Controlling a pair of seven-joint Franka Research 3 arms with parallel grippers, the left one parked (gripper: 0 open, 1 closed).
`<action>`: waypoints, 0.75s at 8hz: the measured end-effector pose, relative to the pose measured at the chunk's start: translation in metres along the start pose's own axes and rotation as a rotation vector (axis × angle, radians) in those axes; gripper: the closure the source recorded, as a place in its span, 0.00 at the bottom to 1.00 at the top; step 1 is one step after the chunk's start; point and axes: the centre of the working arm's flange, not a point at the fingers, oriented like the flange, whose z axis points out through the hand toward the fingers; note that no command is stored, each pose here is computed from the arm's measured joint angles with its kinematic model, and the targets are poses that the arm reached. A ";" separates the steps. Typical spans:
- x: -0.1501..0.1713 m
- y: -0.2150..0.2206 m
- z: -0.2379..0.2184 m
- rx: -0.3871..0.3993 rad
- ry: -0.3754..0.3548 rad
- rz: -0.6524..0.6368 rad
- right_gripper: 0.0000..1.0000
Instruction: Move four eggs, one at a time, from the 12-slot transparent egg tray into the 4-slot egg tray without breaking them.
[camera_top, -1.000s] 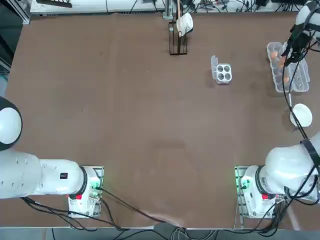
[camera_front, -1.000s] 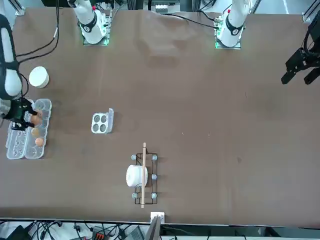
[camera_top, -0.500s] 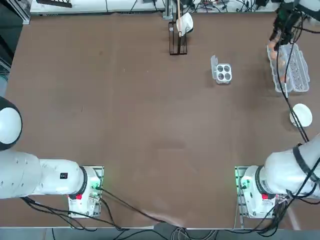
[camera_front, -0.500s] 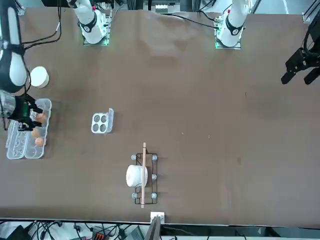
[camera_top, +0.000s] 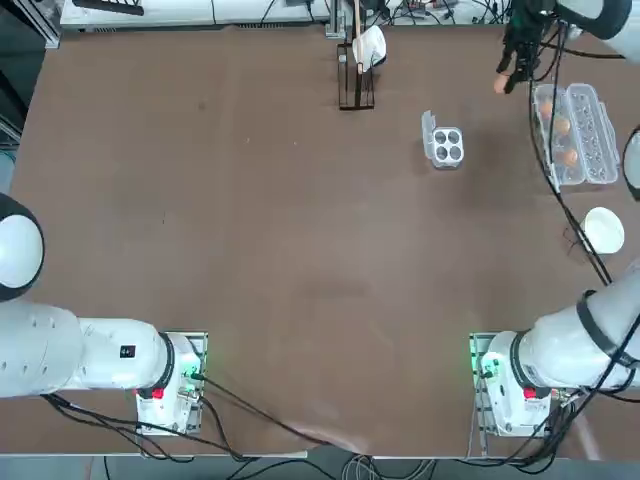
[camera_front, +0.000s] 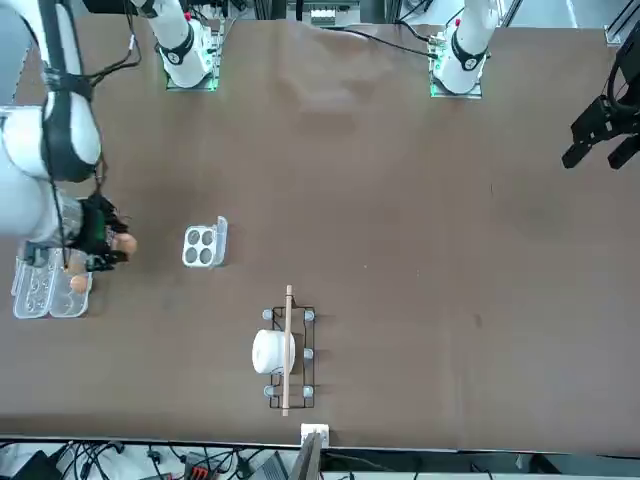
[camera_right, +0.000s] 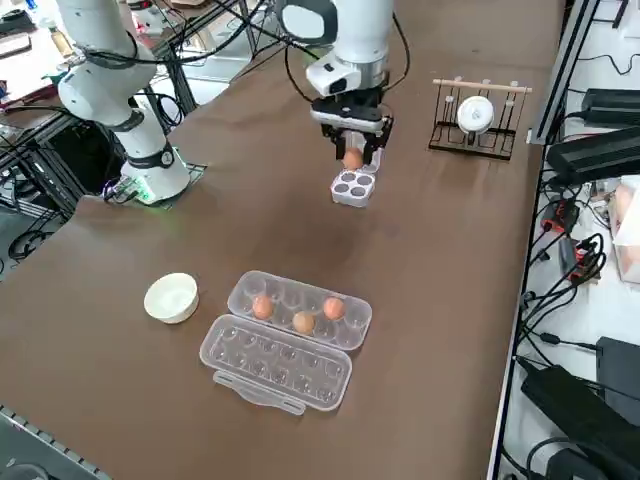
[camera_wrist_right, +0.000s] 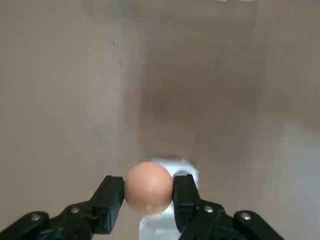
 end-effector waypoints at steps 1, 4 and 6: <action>-0.017 -0.005 0.009 0.005 -0.016 0.055 0.42; -0.081 -0.011 0.047 -0.016 -0.010 0.156 0.43; -0.115 -0.006 0.071 -0.025 0.001 0.188 0.43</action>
